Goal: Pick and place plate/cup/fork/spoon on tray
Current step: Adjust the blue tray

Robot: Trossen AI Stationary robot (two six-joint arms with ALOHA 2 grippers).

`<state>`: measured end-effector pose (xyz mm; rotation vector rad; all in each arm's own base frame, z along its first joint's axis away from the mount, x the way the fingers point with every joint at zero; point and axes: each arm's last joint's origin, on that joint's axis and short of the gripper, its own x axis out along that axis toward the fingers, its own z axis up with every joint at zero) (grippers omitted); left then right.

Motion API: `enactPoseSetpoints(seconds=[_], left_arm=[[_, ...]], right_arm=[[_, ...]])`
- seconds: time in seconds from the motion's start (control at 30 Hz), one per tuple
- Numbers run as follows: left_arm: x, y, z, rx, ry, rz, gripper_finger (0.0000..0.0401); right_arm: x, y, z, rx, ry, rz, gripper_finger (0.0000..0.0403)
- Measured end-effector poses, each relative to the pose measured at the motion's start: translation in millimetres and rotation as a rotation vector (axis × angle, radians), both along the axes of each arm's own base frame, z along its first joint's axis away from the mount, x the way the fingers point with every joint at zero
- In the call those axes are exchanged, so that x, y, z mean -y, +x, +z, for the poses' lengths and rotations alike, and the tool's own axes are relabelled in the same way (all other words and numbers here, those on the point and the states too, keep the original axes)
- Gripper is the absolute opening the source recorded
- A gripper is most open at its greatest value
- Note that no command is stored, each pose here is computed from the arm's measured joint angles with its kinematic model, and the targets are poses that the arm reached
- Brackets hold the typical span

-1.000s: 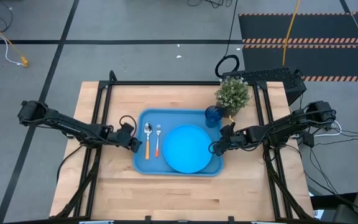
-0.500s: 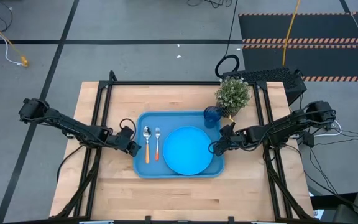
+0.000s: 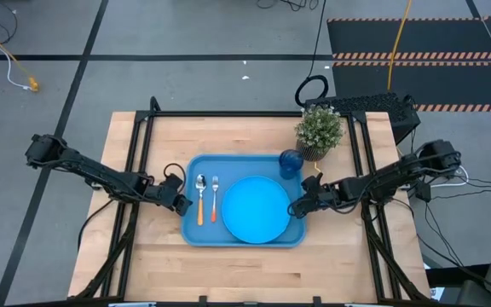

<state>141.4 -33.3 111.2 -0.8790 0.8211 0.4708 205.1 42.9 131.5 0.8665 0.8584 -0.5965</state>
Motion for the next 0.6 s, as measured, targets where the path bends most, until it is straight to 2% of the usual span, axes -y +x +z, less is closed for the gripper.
enactPoseSetpoints(seconds=[0.3, 0.6], left_arm=[[-0.2, -1.7, 1.1, 0.003, -0.003, -0.006, 0.0147], [-0.3, -1.6, 1.1, 0.005, -0.004, 0.001, 0.0147]], right_arm=[[0.5, 1.4, 0.9, 0.019, -0.019, -0.009, 0.0174], [-0.7, 5.1, -9.8, -0.026, -0.027, -0.007, 0.0174]])
